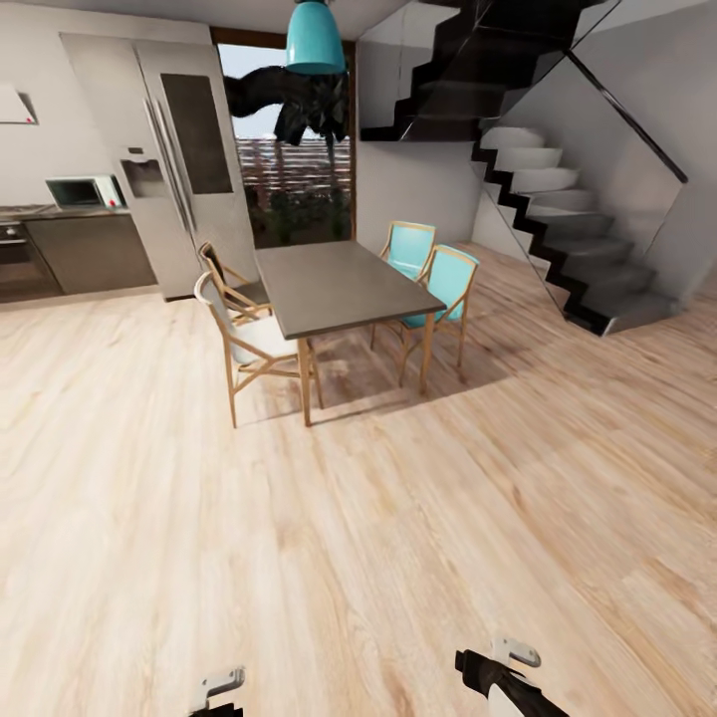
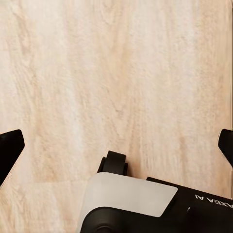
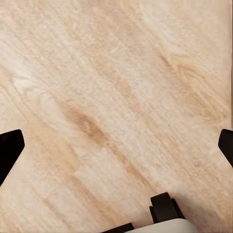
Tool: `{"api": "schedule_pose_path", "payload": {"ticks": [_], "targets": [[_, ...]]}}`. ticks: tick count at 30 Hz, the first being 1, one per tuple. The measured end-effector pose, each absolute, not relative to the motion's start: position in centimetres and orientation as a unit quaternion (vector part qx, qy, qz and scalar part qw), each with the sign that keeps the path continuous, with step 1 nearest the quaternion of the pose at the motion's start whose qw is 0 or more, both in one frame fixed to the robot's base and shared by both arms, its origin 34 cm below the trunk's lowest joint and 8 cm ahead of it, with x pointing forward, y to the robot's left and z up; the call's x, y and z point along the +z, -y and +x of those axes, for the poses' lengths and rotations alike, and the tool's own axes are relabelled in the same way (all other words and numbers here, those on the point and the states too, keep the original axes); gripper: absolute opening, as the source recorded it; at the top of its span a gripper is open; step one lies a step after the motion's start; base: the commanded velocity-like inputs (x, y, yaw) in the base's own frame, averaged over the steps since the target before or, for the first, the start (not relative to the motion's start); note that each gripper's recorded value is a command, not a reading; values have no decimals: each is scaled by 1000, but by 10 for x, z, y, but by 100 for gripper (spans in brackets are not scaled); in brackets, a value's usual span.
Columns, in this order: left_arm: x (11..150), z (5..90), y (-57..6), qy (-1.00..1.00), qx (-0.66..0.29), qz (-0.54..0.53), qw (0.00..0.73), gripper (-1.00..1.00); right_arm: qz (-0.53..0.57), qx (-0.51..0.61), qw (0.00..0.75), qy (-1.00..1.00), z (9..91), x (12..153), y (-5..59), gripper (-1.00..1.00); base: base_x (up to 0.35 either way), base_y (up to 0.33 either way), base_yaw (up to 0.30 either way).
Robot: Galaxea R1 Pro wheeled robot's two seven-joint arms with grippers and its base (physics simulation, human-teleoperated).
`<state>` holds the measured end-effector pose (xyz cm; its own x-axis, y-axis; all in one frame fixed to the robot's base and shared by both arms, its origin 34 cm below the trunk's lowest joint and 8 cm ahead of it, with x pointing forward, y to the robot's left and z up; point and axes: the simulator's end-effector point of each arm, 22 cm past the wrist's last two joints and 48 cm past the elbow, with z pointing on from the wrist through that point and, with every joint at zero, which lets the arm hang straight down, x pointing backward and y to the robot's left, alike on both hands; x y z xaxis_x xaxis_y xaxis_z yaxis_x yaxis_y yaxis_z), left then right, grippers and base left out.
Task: Place each of the two pumpkins and all three candles from the living room inside a cabinet in the living room (use any cabinet), then make sure every cabinet is closed, and position the cauldron so it is next to a table in the living room.
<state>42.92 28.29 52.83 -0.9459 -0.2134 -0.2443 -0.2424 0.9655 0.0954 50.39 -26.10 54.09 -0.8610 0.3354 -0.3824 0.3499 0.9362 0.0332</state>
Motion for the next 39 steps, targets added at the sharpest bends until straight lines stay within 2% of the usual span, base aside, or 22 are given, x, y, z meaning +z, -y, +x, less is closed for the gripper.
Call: {"api": "schedule_pose_path", "payload": {"ticks": [14,24,39], "targets": [[529,430,-284,-984,63,-115,118,100,177,-21,191,-965,500,540,262,100,326,0,-289],[529,430,-284,-984,63,-115,119,100,177,-20,191,-965,500,540,262,100,327,0,-106],[528,429,-283,-984,62,-115,117,100,178,-21,189,-966,498,538,263,100,327,0,-263]]}}
